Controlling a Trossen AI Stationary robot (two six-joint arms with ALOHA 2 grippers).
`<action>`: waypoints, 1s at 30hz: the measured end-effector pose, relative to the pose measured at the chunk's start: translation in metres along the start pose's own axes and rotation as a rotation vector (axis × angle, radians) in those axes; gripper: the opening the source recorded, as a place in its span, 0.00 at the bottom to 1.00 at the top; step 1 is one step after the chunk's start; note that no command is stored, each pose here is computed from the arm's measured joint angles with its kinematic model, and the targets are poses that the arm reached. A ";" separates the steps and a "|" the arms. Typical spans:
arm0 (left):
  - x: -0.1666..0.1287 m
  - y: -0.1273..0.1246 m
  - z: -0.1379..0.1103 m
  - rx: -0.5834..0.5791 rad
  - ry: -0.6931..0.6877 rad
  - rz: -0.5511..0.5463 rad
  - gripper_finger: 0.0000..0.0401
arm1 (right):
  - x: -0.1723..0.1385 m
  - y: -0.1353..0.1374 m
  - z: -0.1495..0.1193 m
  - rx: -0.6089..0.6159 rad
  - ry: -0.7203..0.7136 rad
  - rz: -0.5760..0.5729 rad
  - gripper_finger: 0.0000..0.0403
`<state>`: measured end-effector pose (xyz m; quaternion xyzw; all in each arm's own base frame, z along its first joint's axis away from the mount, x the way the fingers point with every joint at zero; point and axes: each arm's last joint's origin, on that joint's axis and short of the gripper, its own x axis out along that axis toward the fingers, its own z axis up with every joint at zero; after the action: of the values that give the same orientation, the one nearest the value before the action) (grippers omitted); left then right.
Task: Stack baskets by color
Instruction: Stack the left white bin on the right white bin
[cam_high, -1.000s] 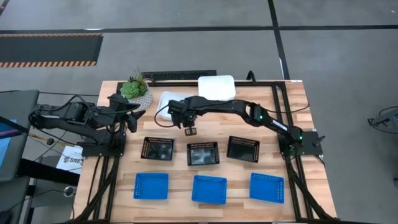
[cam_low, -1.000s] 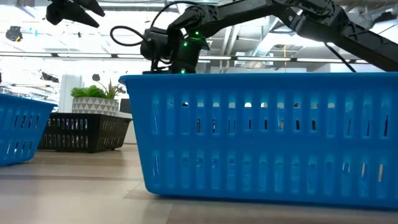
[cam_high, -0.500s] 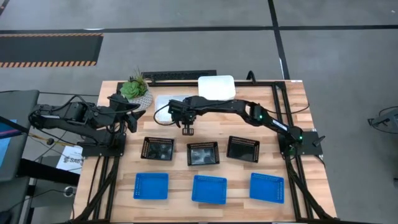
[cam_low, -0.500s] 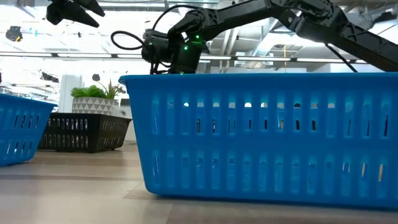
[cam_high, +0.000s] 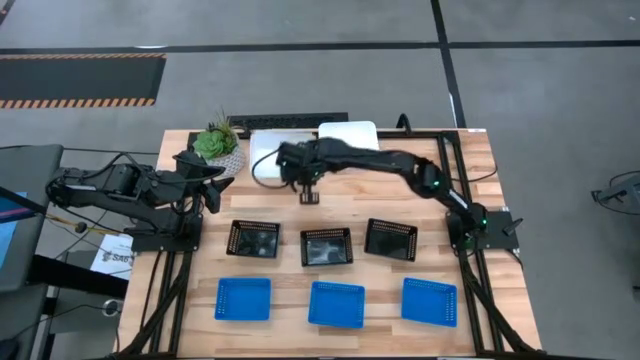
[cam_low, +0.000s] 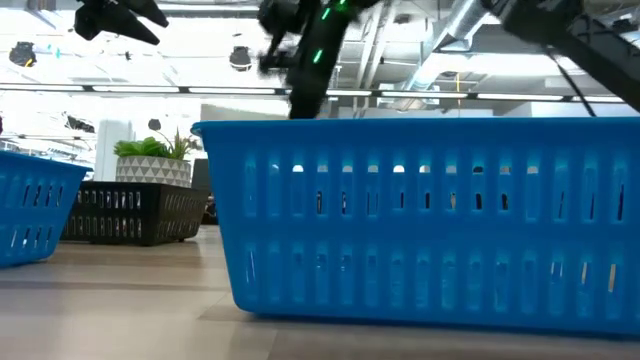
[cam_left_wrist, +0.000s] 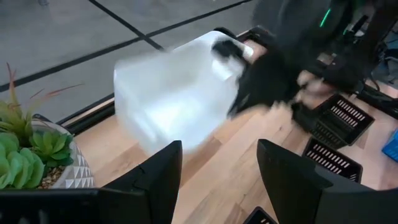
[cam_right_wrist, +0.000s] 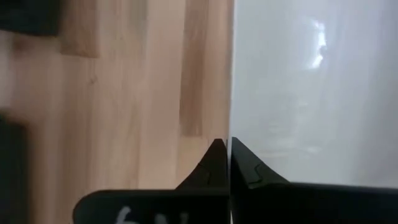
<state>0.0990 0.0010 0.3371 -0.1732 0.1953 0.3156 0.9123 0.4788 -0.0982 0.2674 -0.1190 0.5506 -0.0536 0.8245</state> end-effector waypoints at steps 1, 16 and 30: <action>0.000 0.000 0.000 0.002 0.002 0.001 0.49 | -0.015 -0.006 -0.003 0.001 -0.006 -0.008 0.00; 0.000 0.001 -0.001 0.018 0.004 0.016 0.49 | -0.120 -0.113 -0.086 0.071 0.038 -0.027 0.00; 0.000 0.002 -0.001 0.023 0.000 0.032 0.49 | -0.087 -0.108 -0.163 0.063 0.079 -0.041 0.00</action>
<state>0.0975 0.0019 0.3355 -0.1597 0.2018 0.3278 0.9090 0.2993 -0.2060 0.3138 -0.1021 0.5781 -0.0927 0.8042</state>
